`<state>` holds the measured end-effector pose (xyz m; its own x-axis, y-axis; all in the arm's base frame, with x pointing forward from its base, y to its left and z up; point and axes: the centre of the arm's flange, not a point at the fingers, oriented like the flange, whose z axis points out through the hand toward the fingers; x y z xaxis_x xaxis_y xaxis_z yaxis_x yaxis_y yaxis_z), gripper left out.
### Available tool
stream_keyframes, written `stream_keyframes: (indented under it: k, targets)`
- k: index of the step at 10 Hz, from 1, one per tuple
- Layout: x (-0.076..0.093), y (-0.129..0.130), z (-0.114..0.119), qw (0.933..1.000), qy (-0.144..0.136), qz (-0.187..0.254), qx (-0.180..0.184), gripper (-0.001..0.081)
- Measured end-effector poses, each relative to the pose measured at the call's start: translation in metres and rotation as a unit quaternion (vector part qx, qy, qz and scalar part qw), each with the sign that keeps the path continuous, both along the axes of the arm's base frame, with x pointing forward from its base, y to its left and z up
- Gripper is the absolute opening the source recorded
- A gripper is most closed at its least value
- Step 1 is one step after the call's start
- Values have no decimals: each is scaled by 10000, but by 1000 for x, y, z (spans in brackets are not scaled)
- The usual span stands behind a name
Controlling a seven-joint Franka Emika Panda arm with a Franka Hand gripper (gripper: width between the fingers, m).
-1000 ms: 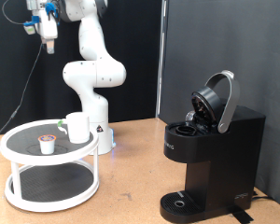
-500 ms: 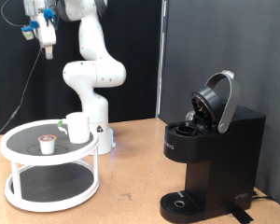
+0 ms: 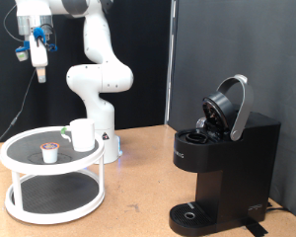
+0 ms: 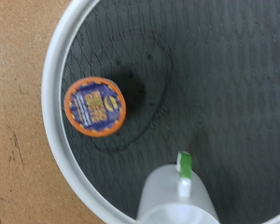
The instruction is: Make a cup of coffee with the keurig machine
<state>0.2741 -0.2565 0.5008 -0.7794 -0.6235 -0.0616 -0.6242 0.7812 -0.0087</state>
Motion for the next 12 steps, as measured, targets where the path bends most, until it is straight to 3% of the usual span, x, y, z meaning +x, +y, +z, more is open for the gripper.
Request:
stream_keyframes:
  k: [6, 12]
  targets:
    - [49, -5, -49, 9999, 58, -100, 82, 734]
    - [68, 3, -78, 9999, 159, 31, 35, 734]
